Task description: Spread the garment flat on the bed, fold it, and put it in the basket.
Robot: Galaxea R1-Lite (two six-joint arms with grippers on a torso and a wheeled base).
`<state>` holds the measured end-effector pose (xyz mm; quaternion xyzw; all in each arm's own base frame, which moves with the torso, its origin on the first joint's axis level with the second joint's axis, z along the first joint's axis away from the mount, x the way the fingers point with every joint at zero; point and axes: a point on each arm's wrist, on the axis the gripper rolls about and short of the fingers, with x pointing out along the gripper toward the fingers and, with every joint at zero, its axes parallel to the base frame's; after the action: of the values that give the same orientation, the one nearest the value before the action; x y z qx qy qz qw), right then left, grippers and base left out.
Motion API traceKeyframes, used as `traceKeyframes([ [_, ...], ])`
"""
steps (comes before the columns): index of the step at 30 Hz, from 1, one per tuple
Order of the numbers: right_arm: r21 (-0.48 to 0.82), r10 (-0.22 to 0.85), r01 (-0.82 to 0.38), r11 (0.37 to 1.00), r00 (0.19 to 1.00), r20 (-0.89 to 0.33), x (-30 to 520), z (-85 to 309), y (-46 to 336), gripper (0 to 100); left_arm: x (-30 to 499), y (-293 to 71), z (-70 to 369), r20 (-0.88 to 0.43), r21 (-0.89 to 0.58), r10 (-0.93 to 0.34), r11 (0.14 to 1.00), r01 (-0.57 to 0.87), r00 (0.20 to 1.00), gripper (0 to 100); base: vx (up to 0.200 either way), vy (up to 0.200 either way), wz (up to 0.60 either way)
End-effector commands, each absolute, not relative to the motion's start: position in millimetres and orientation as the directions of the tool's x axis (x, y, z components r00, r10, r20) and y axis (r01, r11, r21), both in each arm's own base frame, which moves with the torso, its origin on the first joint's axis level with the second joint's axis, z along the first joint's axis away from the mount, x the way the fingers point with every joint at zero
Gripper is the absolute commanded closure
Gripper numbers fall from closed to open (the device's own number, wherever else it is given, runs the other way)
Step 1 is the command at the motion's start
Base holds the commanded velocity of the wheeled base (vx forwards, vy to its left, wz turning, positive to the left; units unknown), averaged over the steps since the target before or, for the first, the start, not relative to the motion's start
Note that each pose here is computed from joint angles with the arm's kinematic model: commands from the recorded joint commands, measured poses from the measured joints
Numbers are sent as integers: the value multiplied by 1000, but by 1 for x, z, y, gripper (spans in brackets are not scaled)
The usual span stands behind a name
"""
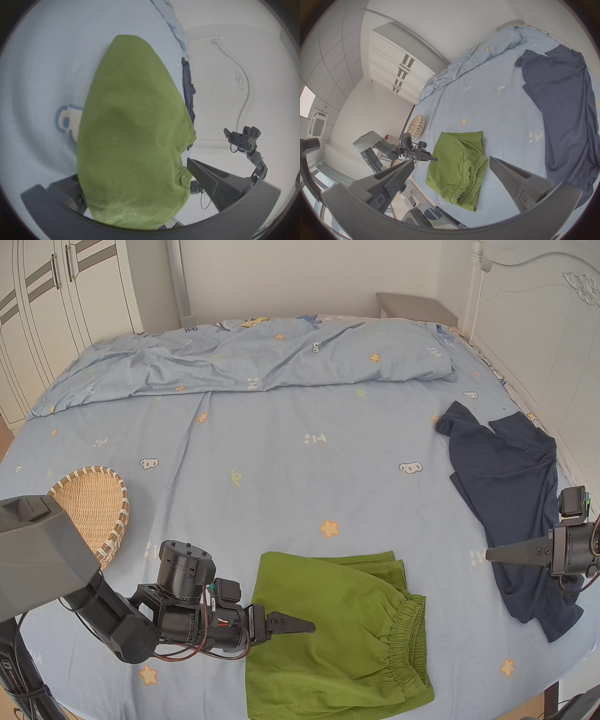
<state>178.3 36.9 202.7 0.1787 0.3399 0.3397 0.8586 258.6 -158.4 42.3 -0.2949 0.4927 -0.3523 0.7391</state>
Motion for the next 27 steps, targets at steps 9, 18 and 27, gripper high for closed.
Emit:
traceKeyframes([
  [9,541,705,-459,705,534,-466,180,201,37,0,246,-165,25,-497,-807,-831,549,218,251,0,0,0,0],
  [18,541,706,-460,704,533,-466,180,201,38,0,247,-166,26,-495,-807,-831,548,220,253,100,0,0,0],
  [27,540,706,-460,705,534,-465,179,202,37,0,246,-161,37,-478,-811,-836,538,230,269,100,0,0,0],
])
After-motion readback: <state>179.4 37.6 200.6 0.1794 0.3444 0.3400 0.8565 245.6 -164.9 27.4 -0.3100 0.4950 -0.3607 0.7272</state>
